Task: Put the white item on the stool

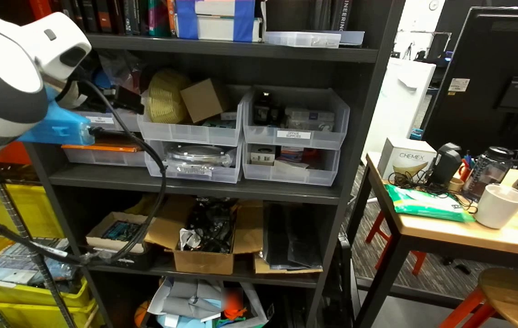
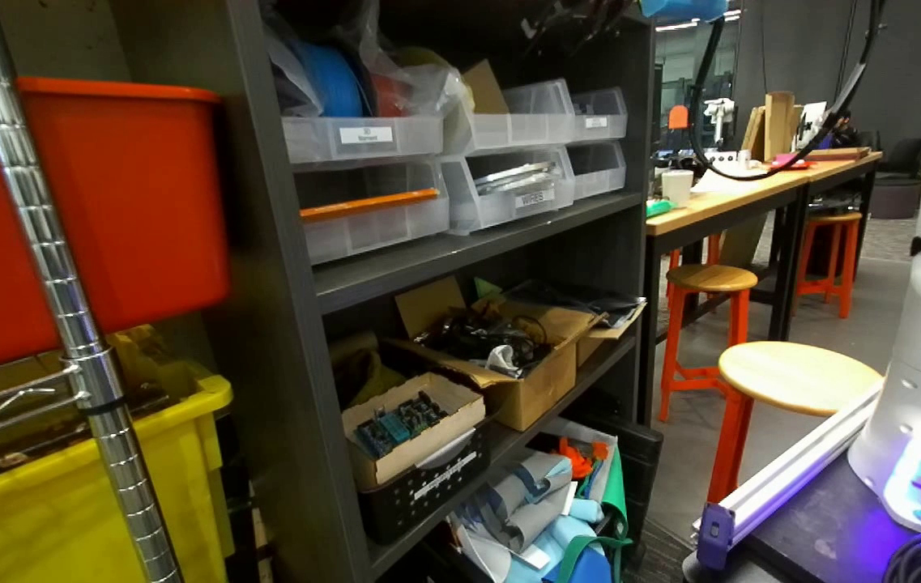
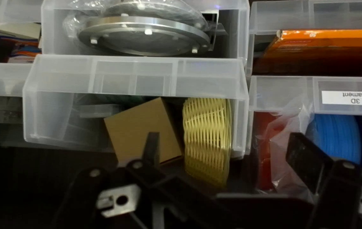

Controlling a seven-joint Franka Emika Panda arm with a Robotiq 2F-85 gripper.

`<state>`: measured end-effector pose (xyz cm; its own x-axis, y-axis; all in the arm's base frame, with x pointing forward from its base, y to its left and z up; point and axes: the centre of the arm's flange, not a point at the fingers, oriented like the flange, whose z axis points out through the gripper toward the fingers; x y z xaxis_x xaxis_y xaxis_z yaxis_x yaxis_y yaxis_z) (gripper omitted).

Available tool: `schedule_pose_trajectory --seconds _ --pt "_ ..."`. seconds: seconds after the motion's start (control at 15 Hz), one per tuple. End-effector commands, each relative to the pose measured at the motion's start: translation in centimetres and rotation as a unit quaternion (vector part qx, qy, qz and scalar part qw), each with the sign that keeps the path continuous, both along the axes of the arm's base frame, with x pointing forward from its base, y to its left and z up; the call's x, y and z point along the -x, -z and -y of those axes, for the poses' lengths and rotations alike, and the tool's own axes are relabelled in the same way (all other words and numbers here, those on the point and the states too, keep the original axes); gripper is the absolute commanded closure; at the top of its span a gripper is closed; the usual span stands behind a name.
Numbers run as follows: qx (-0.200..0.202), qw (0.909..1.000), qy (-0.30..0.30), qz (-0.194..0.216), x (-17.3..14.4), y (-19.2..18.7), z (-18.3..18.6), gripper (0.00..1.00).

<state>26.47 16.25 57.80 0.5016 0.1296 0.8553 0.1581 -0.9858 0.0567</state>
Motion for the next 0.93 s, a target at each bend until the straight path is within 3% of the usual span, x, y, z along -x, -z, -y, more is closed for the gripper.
schedule_pose_trajectory --seconds 0.0,0.53,0.87 --pt "-0.008 0.9992 0.005 0.039 0.6 -1.7 0.2 0.0" --pt "-0.096 0.9867 0.104 0.08 2.1 -7.0 9.2 0.0" --pt "-0.164 0.9744 0.125 0.089 1.9 -7.3 12.5 0.0"
